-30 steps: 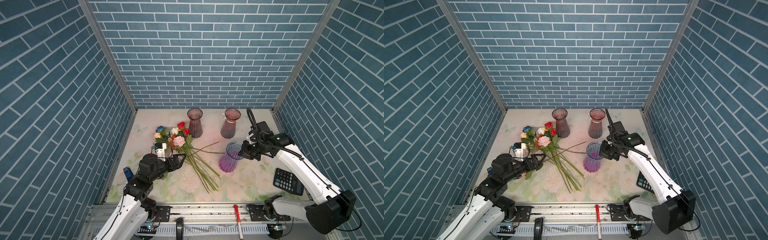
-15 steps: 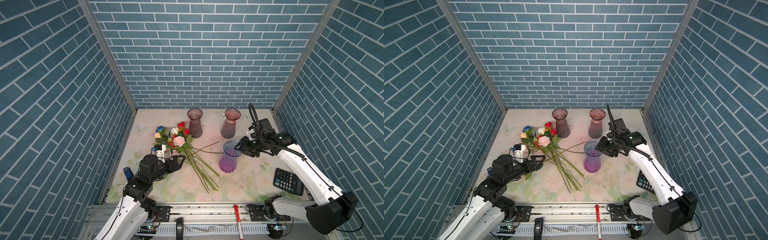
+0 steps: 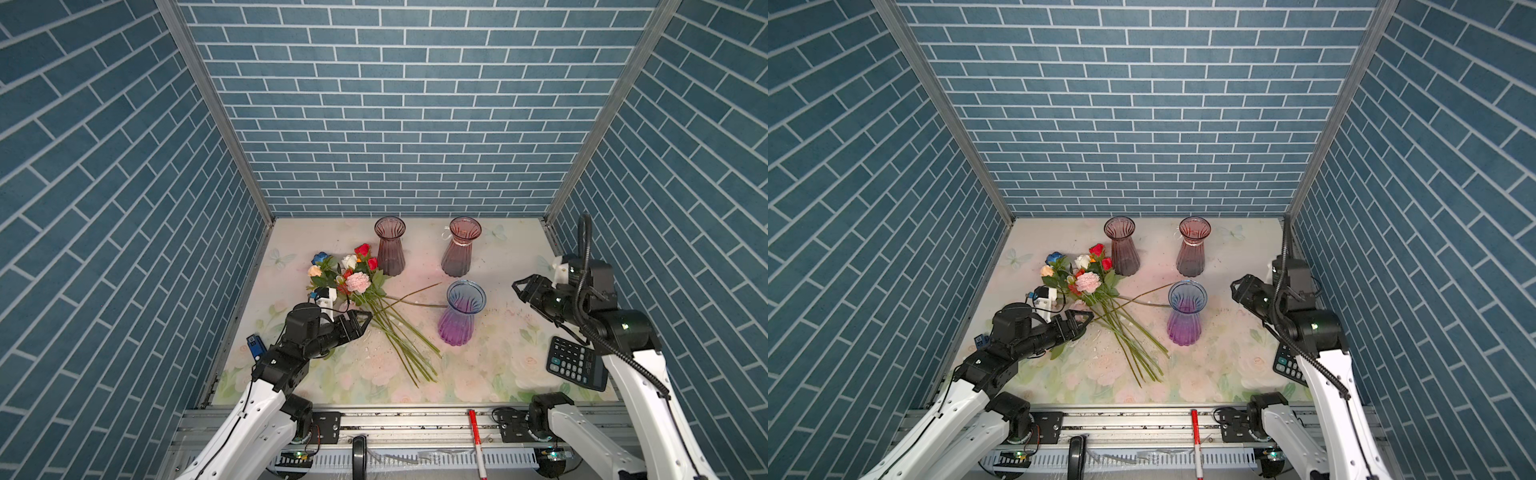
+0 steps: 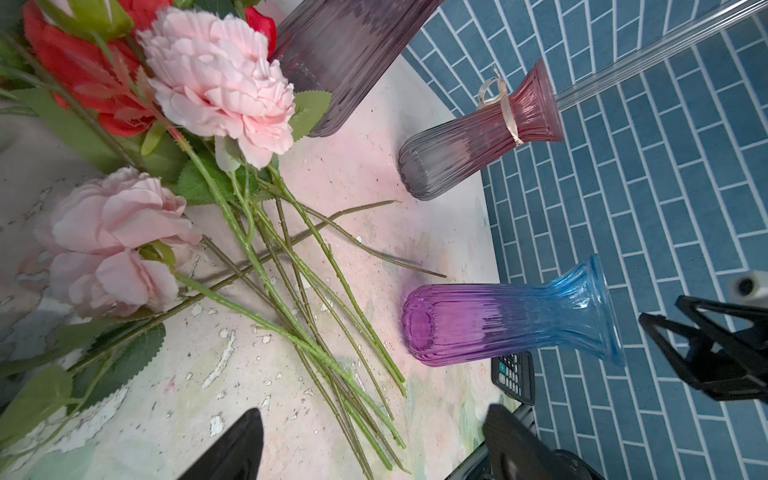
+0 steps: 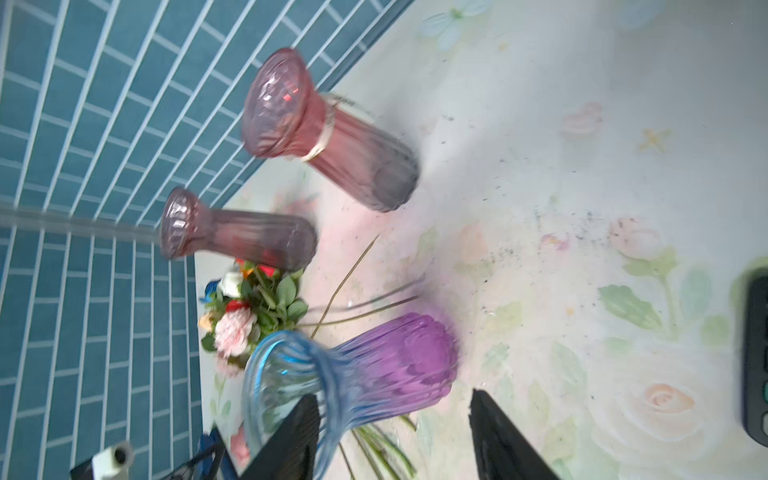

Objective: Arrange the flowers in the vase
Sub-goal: 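Withdraw the right gripper while the left gripper lowers onto the pink carnation stems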

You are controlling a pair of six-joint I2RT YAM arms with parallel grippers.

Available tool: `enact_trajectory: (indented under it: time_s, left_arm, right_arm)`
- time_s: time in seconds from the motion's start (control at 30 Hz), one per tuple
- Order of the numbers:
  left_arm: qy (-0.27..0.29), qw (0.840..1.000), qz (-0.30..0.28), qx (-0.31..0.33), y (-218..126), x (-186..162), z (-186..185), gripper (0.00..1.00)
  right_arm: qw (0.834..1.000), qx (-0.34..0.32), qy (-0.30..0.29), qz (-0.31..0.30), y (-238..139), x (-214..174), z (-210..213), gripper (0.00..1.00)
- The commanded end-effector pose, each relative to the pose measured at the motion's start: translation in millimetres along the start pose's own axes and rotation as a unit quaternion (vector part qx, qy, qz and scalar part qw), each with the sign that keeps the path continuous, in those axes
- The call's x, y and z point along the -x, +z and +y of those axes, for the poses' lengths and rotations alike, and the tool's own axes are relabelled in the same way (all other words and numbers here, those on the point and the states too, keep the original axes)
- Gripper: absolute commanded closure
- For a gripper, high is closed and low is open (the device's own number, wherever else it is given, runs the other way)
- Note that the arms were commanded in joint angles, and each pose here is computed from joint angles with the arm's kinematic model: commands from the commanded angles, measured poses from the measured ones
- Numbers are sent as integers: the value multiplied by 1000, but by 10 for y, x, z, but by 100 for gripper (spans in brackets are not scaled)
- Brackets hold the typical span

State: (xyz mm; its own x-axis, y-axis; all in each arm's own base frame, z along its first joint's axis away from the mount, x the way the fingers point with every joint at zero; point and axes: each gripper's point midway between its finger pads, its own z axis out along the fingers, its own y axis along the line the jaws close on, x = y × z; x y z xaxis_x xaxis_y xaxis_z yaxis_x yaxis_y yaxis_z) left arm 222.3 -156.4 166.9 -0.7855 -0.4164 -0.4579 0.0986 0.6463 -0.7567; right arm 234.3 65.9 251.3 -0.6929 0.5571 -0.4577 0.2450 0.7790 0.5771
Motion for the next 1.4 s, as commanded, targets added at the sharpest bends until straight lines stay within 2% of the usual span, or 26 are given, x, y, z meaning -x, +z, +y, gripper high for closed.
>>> enact_trajectory:
  time_s: [0.0,0.1,0.23,0.37,0.47,0.5,0.63,0.83,0.93,1.1,1.2,1.37]
  left_arm:
    - [-9,1000,-10,9,63,49,59,15]
    - [-15,1000,-9,24,66,55,100,11]
    - [-3,999,-8,34,11,31,126,6]
    - [-3,999,-11,46,-13,-4,206,5]
    - [2,999,-20,31,-44,8,151,4]
    - [2,999,-17,26,-34,5,136,1]
    - [5,1000,-1,4,71,-7,72,0]
    - [5,1000,5,9,247,54,103,1]
    - [15,1000,13,14,341,127,66,7]
    - [-3,999,23,22,541,214,81,33]
    - [-27,999,29,31,660,196,172,41]
    - [-48,997,36,53,796,165,307,49]
  right_arm:
    - [998,-12,63,24,373,-207,-365,40]
    - [993,-30,101,44,658,-431,-651,40]
    - [988,-67,134,33,867,-549,-958,39]
    - [989,-60,134,14,1126,-618,-1131,39]
    - [987,-67,146,20,1263,-720,-1262,38]
    - [988,-55,145,24,1303,-726,-1229,37]
    - [989,7,143,48,1469,-827,-1101,36]
    - [988,29,140,49,1502,-847,-1082,36]
    - [987,28,149,47,1498,-850,-1122,36]
    - [985,32,163,54,1541,-855,-1167,36]
    - [982,45,171,66,1596,-850,-1157,37]
    - [975,55,194,92,1696,-869,-1204,38]
